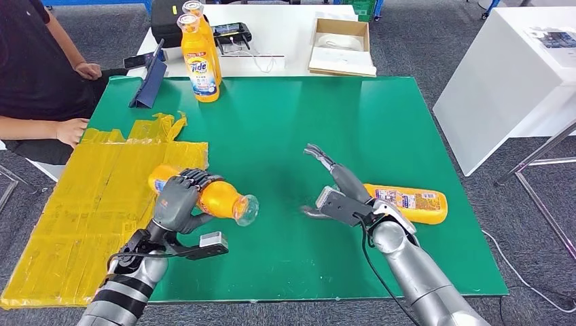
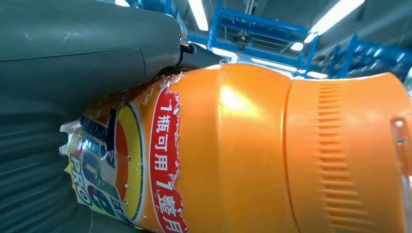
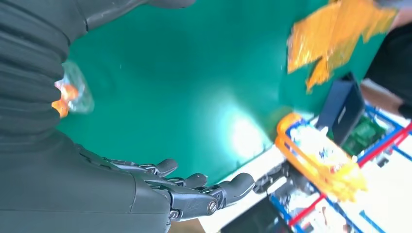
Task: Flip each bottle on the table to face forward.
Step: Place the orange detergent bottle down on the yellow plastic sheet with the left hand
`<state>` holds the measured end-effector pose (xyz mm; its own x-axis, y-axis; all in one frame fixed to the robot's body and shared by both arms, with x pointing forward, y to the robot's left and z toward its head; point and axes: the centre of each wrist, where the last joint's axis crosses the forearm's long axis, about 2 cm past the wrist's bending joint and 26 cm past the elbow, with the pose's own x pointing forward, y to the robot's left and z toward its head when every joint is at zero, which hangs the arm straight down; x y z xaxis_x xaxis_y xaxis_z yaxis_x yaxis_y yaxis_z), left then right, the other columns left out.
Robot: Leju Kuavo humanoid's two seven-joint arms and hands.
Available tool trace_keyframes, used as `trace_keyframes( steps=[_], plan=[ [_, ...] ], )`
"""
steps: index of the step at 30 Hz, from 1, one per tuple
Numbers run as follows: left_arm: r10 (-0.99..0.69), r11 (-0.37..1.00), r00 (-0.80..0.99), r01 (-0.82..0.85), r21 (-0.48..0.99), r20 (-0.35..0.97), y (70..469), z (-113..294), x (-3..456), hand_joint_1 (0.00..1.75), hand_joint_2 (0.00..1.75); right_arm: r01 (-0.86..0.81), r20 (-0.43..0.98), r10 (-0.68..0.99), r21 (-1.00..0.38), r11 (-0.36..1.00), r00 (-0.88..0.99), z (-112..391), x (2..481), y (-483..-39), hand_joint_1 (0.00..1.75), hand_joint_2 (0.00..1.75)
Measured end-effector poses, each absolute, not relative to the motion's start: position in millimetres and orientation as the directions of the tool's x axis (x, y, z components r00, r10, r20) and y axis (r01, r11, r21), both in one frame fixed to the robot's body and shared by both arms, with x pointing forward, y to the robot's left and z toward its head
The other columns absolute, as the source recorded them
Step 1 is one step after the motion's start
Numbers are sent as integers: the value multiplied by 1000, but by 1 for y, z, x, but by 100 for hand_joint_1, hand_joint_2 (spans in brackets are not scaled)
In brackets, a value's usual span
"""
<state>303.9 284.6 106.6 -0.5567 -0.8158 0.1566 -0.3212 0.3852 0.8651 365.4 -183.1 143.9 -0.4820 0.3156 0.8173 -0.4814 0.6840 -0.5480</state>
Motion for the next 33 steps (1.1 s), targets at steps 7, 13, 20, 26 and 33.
trace_keyframes(
  steps=[7,13,20,26,33],
  plan=[
    [-906,109,-421,-304,946,-31,304,81,306,175,175,-411,796,334,-562,718,-505,147,360,-203,0,175],
    [-945,-26,-317,-178,984,-83,322,69,330,175,175,-373,768,407,-611,699,-495,135,347,-249,0,175],
    [-958,-97,-266,-56,994,-108,343,71,352,175,175,-409,751,487,-655,636,-445,129,337,-309,0,175],
    [-963,-155,-222,1,988,-151,361,73,358,175,175,-397,714,552,-699,595,-430,131,332,-332,0,175],
    [-963,-163,-218,20,986,-155,369,72,359,0,175,-397,706,571,-708,584,-419,126,327,-336,0,175]
  ],
)
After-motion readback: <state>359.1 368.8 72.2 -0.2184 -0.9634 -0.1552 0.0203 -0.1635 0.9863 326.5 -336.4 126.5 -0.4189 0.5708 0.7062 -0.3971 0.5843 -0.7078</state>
